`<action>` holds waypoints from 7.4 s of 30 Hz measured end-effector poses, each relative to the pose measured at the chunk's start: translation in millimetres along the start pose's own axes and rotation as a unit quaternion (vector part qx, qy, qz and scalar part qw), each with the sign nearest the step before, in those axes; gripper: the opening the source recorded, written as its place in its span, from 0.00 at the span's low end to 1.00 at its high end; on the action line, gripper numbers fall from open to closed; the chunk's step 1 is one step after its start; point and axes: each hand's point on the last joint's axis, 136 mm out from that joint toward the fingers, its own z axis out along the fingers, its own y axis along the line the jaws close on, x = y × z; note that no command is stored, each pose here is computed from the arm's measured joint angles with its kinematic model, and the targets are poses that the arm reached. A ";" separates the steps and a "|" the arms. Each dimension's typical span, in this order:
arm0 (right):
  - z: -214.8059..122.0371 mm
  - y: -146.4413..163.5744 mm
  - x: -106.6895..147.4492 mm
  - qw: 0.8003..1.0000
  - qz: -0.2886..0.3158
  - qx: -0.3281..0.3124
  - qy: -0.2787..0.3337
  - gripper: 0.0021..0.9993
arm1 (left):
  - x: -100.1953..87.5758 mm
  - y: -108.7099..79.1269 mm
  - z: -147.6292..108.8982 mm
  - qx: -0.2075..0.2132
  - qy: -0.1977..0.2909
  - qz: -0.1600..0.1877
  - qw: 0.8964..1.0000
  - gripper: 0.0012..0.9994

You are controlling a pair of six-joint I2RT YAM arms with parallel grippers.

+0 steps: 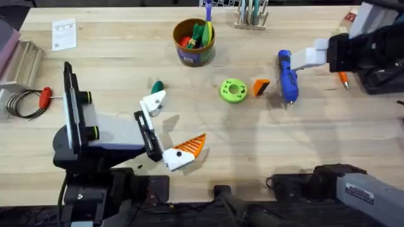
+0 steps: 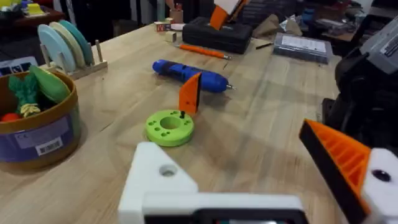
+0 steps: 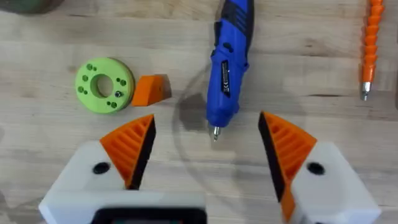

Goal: Pick up the gripper from the table and insert it into the empty holder that is missing its gripper. Then pick up a screw, insert it into the mounting hole, and use the screwdriver to tighten it. Finally, clean up the table by picking up the vegetable and placing it into the bucket.

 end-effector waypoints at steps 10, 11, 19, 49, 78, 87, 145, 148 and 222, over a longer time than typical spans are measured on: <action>0.0 0.0 0.0 1.000 0.000 0.000 0.000 0.99 | 0.0 0.0 0.0 0.000 0.000 0.000 1.000 0.99; -0.1 0.0 0.1 1.000 0.000 0.000 0.000 0.99 | 0.0 0.0 0.0 0.000 0.000 0.000 1.000 0.99; -0.1 0.0 0.1 1.000 0.000 0.000 0.000 0.99 | 0.0 -0.1 0.0 0.000 0.000 0.000 1.000 0.99; 22.0 81.3 9.1 0.983 -0.098 -0.017 0.157 0.99 | 0.0 -0.5 0.0 0.001 0.000 0.000 1.000 0.99; 99.4 68.3 26.6 0.979 0.002 0.043 0.201 0.98 | 0.1 -0.6 0.0 0.002 0.000 0.000 1.000 0.99; 104.8 69.8 26.9 0.978 -0.008 0.041 0.203 0.98 | 0.1 -0.6 0.0 0.002 0.000 0.000 1.000 0.99; -4.0 159.2 -16.8 0.957 0.022 -0.288 -0.026 0.01 | 0.0 -0.6 0.0 0.002 0.000 0.000 1.000 0.99; 3.6 173.6 -7.6 0.941 0.036 -0.338 -0.012 0.01 | 0.1 -0.6 0.0 0.002 0.000 0.000 1.000 0.99; 2.1 258.9 81.0 0.683 0.049 -0.691 0.233 0.01 | 0.1 -0.6 0.0 0.002 0.000 0.000 1.000 0.99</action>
